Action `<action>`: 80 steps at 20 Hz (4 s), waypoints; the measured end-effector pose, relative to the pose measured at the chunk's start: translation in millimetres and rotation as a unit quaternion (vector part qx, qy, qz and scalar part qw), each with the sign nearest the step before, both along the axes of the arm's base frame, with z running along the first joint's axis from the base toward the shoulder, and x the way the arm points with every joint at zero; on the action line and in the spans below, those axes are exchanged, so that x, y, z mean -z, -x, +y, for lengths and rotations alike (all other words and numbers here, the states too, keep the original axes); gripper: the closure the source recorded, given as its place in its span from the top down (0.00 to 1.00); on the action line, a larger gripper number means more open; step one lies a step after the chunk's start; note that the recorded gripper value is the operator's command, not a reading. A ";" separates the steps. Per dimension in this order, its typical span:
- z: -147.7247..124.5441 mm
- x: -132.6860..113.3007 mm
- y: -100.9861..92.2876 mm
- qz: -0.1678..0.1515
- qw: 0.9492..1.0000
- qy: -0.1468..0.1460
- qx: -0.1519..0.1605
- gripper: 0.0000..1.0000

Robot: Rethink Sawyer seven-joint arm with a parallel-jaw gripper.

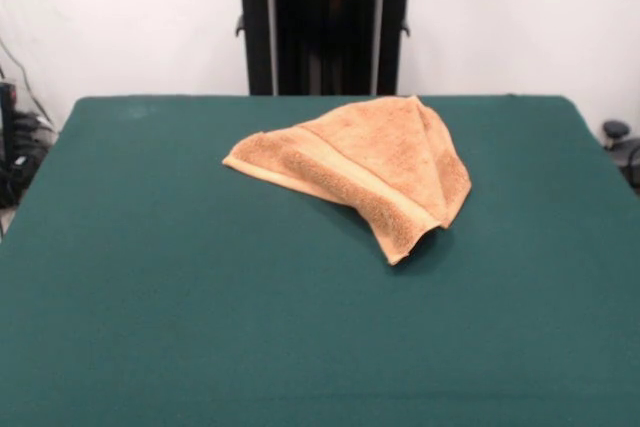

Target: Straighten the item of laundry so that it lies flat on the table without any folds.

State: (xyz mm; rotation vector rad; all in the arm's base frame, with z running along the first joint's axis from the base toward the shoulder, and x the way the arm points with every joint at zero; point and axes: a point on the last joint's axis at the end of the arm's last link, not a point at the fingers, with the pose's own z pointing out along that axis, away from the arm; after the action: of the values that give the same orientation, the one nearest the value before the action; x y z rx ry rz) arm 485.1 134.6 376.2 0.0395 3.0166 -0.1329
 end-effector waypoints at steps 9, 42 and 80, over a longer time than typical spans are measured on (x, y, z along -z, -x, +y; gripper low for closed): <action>-0.8 30.8 16.2 -0.005 1.000 -0.004 0.006 1.00; -8.9 183.4 75.6 0.024 0.995 -0.039 0.093 1.00; 16.2 365.9 261.9 0.093 0.986 -0.048 0.132 1.00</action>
State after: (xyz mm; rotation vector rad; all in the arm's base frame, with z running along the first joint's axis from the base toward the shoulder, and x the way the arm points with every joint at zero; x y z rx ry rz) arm 223.2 150.8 10.3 0.4614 3.1863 -0.0158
